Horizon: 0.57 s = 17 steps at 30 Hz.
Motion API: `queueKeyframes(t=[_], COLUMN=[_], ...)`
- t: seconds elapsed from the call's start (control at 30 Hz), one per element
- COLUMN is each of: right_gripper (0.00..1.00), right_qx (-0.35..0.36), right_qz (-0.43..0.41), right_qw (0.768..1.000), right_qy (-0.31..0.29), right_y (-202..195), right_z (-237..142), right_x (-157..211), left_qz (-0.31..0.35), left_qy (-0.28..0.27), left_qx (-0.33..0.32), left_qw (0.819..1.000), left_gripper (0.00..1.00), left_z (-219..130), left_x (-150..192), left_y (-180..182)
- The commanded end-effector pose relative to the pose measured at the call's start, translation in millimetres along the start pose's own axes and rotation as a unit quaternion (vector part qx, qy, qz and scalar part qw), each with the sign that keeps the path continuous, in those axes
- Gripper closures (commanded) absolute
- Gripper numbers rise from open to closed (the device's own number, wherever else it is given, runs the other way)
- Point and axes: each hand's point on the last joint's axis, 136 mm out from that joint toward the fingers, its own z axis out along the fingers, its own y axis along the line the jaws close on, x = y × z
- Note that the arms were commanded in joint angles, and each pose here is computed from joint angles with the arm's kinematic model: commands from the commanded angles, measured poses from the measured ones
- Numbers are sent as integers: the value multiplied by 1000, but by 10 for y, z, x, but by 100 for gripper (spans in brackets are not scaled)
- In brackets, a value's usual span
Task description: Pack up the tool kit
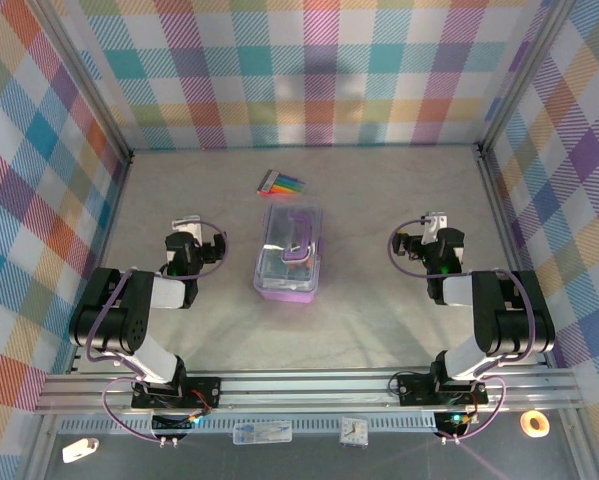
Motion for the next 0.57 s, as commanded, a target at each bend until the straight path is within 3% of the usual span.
queueKeyframes(t=[0.0, 0.53], right_gripper=[1, 1], right_qx=[-10, -10], right_qz=[4, 4], right_qw=[1000, 1000], right_qy=[-17, -17], right_y=[36, 38], right_z=[10, 10], right_x=[-123, -128], left_qz=[-6, -11], left_qy=[-6, -3], left_qx=[4, 12], left_qw=[1000, 1000], left_gripper=[0, 0], left_z=[3, 7], left_x=[-46, -46], left_y=[5, 8])
